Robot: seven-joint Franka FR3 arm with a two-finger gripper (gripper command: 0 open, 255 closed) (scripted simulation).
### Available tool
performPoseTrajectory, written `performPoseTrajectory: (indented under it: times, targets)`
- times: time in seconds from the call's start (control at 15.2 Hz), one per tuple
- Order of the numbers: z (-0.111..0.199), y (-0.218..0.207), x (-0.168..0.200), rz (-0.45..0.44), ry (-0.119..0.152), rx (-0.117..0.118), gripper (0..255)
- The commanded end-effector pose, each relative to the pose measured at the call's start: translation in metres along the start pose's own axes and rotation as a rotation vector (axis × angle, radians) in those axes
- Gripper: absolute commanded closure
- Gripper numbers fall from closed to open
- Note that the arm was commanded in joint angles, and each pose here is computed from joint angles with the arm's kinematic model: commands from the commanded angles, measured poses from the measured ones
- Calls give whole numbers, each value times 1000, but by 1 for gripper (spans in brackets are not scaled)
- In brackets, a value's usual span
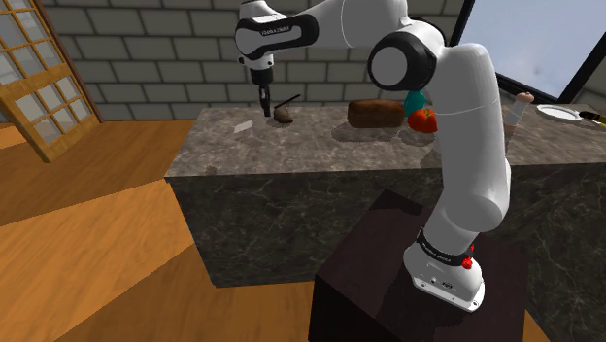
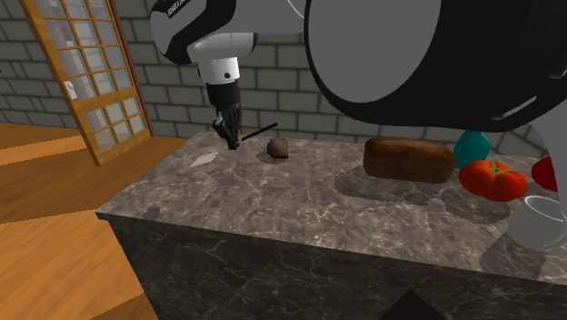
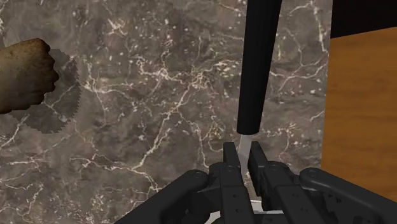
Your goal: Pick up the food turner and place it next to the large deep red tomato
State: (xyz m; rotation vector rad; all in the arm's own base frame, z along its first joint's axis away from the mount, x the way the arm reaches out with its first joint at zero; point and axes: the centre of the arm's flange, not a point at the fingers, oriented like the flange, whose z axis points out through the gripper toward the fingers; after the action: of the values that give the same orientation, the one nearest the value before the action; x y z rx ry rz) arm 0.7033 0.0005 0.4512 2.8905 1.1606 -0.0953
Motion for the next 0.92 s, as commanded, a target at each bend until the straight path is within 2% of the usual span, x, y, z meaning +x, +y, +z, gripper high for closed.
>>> performPoseTrajectory:
  times: [0.0,0.86]
  targets:
    - [-5,0,0,0,0,0,255]
    - [6,7,-171,0,0,0,255]
